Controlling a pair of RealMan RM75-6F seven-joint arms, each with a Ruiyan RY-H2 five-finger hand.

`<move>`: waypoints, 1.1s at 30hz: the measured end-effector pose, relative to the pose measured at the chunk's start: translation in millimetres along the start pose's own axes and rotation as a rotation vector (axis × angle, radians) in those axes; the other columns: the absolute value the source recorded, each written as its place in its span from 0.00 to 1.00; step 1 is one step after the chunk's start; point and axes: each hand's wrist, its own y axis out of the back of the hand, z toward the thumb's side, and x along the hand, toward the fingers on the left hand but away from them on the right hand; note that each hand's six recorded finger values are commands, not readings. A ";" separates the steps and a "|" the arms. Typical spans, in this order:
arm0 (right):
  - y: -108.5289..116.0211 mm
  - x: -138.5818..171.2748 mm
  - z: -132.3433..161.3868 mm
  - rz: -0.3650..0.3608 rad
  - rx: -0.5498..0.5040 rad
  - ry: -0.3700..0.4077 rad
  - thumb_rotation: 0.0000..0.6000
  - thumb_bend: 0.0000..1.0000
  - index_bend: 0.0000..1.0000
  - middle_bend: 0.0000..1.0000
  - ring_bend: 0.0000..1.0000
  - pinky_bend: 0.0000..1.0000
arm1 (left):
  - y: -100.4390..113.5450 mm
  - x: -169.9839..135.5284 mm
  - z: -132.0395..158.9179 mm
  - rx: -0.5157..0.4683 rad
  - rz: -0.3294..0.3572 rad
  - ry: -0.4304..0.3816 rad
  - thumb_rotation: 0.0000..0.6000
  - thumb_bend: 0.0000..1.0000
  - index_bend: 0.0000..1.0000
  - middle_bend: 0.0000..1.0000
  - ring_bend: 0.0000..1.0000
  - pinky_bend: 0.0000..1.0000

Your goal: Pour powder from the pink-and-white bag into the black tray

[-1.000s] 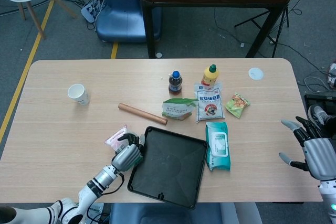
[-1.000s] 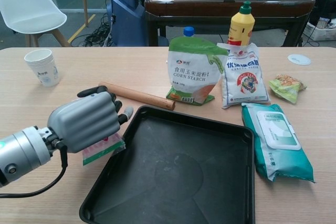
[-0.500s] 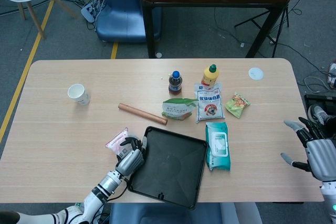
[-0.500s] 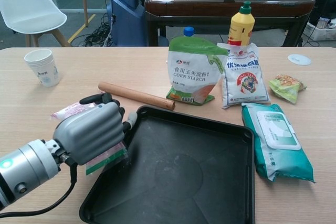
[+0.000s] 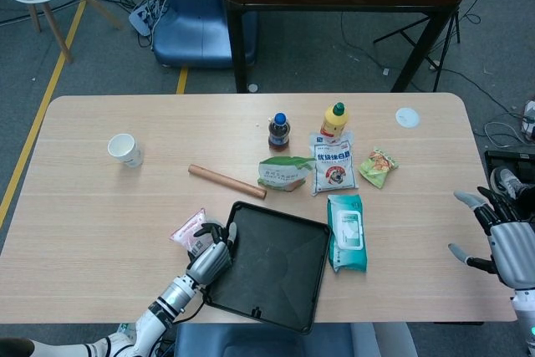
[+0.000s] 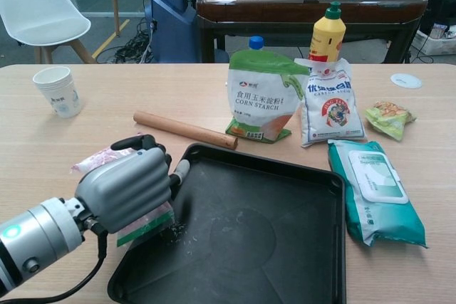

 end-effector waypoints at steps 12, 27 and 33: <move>1.2 -0.7 0.9 -0.005 0.002 -0.003 1.00 0.16 0.18 0.25 0.10 0.12 | 1.3 9.7 -26.0 -0.307 0.061 0.023 1.00 0.27 0.16 0.44 0.48 0.67; 0.0 -3.5 2.7 0.000 0.006 -0.007 1.00 0.16 0.18 0.25 0.10 0.12 | -45.7 29.2 -73.2 -0.984 -0.017 0.165 1.00 0.27 0.18 0.44 0.47 0.67; -1.1 -5.4 4.0 0.004 0.010 -0.009 1.00 0.16 0.18 0.25 0.10 0.12 | -62.0 33.0 -86.9 -1.197 -0.038 0.227 1.00 0.27 0.19 0.44 0.47 0.67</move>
